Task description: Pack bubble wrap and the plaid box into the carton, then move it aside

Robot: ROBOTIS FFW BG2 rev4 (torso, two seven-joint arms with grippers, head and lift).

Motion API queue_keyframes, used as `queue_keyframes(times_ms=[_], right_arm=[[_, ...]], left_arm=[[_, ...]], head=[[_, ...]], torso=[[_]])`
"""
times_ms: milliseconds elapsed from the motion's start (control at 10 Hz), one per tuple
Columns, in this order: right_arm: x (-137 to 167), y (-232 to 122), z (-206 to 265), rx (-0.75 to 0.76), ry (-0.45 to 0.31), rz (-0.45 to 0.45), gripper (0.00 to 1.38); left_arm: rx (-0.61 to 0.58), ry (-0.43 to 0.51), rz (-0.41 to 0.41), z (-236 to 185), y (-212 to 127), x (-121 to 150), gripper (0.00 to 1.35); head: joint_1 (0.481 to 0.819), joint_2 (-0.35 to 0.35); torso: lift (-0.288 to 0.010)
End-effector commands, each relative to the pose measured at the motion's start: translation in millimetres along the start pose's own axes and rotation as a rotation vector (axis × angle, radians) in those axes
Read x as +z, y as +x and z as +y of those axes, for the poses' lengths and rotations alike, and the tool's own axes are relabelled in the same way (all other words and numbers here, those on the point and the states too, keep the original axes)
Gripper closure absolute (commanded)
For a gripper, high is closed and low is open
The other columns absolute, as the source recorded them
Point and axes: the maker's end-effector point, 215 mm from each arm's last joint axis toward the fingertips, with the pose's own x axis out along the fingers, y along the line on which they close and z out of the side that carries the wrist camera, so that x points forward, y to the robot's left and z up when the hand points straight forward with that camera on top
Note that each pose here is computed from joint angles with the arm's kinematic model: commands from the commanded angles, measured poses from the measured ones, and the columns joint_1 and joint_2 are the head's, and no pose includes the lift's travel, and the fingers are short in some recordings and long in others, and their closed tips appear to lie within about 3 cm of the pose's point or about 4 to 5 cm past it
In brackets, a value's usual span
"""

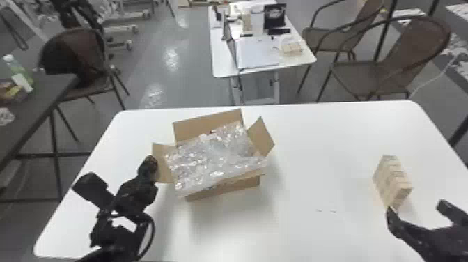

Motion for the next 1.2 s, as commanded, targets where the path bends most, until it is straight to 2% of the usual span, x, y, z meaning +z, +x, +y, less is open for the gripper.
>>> queue_keyframes(times_ms=[0, 100, 400, 1100], right_arm=[[-17, -11, -29, -0.068, -0.023, 0.046, 0.16], [-21, -10, -48, -0.097, -0.062, 0.077, 0.16], [-34, 19, -66, -0.121, -0.102, 0.129, 0.16], [-69, 100, -64, -0.113, -0.112, 0.204, 0.16]], left_arm=[[0.0, -0.003, 0.003, 0, -1, -2, 1.21], [-0.001, -0.004, 0.004, 0, -1, -2, 1.21], [-0.004, -0.009, 0.003, -2, 0, -2, 1.21], [-0.005, -0.02, 0.005, -4, 1, -3, 1.21]], head=[[0.695, 0.128], [0.695, 0.115], [0.695, 0.06], [0.695, 0.058]], torso=[[-0.065], [-0.065], [-0.065], [-0.065]])
